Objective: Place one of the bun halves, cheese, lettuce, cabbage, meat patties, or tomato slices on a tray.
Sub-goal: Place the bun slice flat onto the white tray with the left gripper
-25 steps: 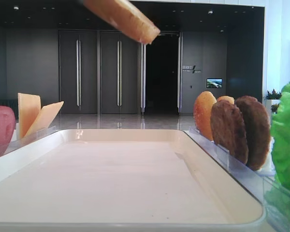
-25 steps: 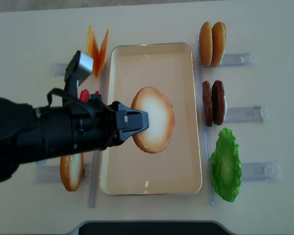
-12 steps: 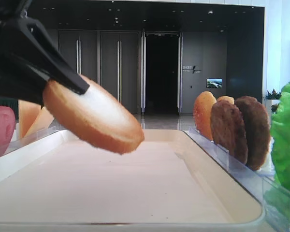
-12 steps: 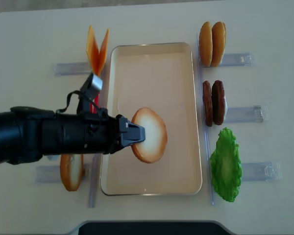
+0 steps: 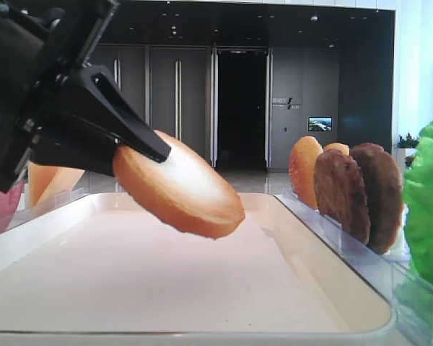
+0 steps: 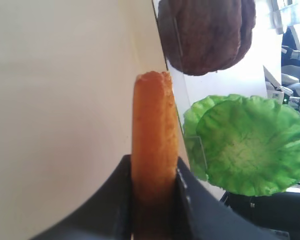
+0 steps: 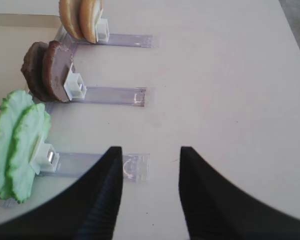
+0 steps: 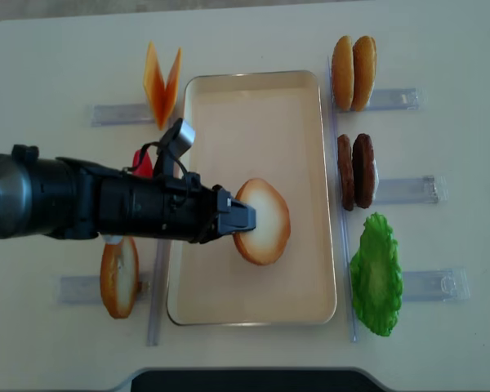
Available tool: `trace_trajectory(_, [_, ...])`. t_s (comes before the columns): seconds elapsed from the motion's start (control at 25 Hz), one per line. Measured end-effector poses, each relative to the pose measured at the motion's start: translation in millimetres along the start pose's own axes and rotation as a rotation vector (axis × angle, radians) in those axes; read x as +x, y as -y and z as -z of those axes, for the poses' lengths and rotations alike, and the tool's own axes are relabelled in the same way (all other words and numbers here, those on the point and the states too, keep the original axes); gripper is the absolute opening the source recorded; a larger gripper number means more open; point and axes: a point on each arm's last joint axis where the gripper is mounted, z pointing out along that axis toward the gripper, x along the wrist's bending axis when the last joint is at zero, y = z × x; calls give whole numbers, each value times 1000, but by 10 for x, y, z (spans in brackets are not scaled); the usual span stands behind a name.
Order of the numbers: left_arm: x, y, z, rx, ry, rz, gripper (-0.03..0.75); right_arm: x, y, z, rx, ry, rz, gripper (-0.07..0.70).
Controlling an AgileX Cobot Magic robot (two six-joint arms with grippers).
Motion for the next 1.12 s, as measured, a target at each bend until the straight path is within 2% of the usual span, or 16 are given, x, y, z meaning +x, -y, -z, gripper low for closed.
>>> trace_trajectory(0.12, [1, -50, -29, -4, 2, -3, 141, 0, 0, 0, 0, 0, 0, 293])
trace_trajectory(0.52, [170, -3, -147, 34, -48, 40, 140, 0, 0, 0, 0, 0, 0, 293])
trace_trajectory(0.96, [181, -1, -153, 35, -53, 44, 139, 0, 0, 0, 0, 0, 0, 293])
trace_trajectory(1.12, [182, -1, -153, 35, -54, 59, 228, 0, 0, 0, 0, 0, 0, 293])
